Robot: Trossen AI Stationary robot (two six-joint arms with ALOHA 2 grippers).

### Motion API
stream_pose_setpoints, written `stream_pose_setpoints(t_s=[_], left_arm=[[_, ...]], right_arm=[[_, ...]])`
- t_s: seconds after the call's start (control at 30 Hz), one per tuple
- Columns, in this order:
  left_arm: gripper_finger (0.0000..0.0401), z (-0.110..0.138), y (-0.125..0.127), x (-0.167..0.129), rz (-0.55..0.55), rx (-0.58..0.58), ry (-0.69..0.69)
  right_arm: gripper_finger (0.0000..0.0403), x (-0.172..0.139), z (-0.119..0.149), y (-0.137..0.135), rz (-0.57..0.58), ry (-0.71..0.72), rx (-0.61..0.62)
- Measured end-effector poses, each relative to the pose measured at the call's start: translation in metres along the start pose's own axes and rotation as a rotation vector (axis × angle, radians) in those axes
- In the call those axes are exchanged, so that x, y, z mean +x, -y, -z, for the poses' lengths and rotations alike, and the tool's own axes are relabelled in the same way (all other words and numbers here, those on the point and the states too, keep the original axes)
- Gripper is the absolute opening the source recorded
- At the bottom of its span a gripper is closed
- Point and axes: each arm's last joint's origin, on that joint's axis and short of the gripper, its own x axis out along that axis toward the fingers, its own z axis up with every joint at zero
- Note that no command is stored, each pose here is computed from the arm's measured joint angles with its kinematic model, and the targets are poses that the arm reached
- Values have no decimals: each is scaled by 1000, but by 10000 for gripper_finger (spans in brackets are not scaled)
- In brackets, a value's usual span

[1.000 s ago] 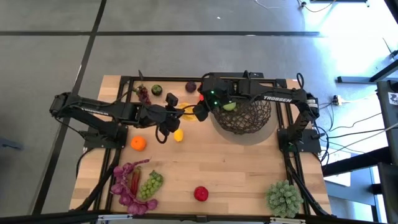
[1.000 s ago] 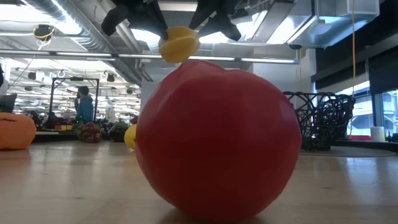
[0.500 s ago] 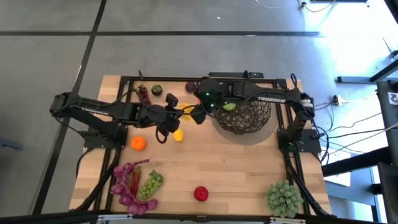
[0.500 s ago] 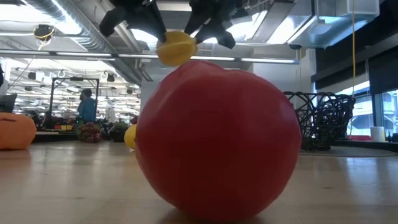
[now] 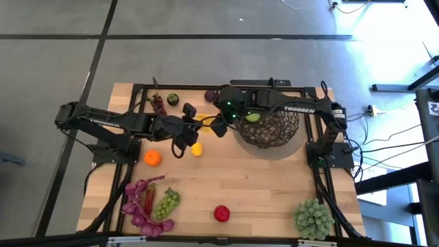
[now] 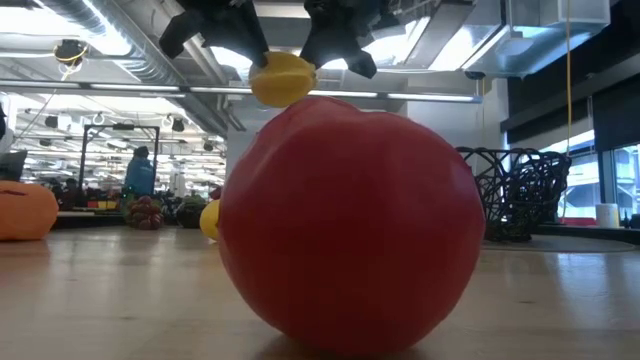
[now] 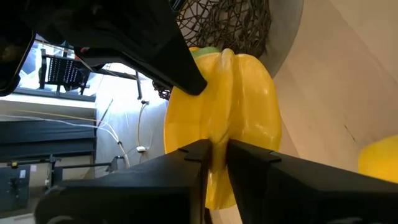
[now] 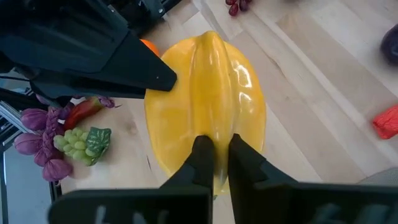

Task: Build produce basket
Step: Put the starfruit into the black wire basket

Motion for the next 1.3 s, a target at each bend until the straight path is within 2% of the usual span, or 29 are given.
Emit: stream_pose_setpoints(t_s=[0.3, 0.5, 0.73, 0.87, 1.07, 1.3], left_arm=[[89, -1, -1, 0, -2, -7, 7], [92, -1, 0, -1, -30, -28, -19], [90, -5, -6, -24, -105, -62, 5], [92, -4, -12, -34, -160, -129, 6], [90, 2, -20, -46, -223, -287, 4], [89, 8, -23, -54, -247, -318, -8]], right_arm=[[6, 0, 0, 0, 0, 4, -3], [6, 0, 0, 1, 47, 24, -3], [5, 0, 1, 3, 104, 32, -21], [5, -2, 1, 4, 133, 39, -24], [5, -22, 2, 10, 203, 32, -39], [5, -71, 10, 18, 372, 49, -5]])
